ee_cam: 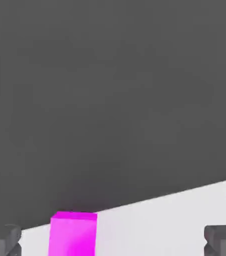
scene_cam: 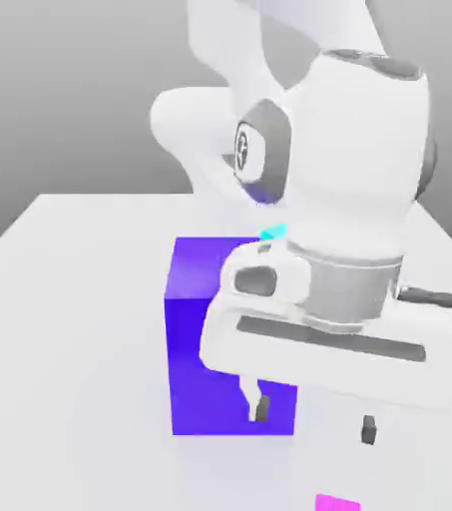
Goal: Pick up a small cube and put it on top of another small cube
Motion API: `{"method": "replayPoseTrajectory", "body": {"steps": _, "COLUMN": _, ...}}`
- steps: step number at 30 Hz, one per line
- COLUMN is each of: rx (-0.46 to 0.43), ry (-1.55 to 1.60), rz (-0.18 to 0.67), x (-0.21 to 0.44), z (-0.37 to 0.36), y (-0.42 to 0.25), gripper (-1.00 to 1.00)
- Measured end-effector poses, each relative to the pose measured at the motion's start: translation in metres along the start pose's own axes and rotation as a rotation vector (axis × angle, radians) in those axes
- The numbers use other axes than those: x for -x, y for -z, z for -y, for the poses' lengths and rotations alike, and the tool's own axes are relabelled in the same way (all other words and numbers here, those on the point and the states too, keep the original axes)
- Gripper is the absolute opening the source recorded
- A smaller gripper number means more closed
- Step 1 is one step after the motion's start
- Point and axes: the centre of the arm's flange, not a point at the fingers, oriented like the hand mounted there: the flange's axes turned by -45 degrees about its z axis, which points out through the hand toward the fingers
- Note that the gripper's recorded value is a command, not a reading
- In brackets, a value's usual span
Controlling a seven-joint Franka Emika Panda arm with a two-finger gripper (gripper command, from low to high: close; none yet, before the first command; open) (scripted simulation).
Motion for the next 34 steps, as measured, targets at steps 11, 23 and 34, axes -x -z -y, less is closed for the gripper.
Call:
{"method": "replayPoseTrajectory", "body": {"steps": 11, "rx": -0.03, "ry": -0.036, "rz": 0.109, "x": 0.029, "z": 0.022, "y": -0.128, "gripper": -1.0}}
{"method": "replayPoseTrajectory", "body": {"steps": 23, "rx": -0.043, "ry": 0.192, "rz": 0.106, "x": 0.035, "z": 0.089, "y": -0.047, "gripper": -1.0}}
{"method": "replayPoseTrajectory", "body": {"steps": 34, "rx": -0.063, "ry": 0.537, "rz": 0.098, "x": 0.077, "z": 0.193, "y": -0.06, "gripper": 1.0}}
